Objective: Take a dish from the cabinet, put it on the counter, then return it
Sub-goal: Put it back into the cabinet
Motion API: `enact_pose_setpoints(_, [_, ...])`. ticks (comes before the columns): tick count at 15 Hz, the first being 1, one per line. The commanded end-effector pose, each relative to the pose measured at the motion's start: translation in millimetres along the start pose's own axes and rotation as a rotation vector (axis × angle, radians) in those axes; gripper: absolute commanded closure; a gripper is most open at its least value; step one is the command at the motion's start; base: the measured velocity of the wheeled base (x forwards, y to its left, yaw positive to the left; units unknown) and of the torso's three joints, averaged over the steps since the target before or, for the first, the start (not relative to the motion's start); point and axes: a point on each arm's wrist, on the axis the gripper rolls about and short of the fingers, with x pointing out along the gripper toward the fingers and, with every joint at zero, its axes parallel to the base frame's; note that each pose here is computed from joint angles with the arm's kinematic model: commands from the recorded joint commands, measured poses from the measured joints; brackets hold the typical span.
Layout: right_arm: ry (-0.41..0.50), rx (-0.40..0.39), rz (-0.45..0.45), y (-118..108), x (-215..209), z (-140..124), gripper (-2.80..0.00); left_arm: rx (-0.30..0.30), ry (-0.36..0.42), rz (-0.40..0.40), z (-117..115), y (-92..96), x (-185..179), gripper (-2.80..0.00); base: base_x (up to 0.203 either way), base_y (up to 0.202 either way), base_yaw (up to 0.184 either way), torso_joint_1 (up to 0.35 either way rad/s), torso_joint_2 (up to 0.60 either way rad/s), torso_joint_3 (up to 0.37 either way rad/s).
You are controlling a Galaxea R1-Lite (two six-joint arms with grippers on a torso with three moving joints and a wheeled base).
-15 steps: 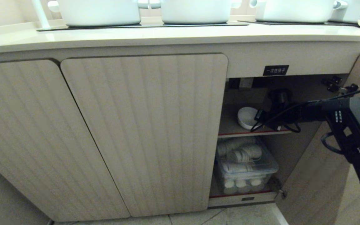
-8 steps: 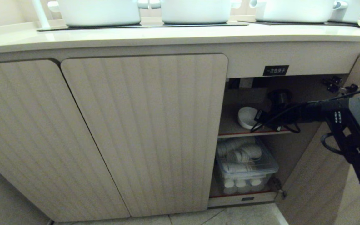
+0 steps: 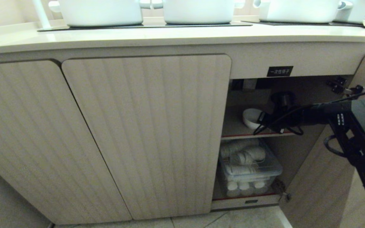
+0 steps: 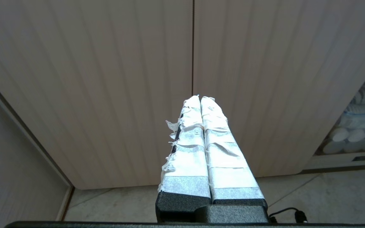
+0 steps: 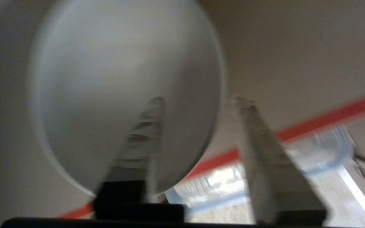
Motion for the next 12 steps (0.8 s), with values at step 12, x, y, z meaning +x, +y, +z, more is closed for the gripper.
enact_pose_setpoints(12, [-0.077, -0.029, 0.034, 4.6, -1.5, 8.1, -2.80, 0.000, 0.000, 0.000, 0.0, 0.0, 0.0, 0.00, 0.000, 0.000, 0.000, 0.000, 0.00, 0.000])
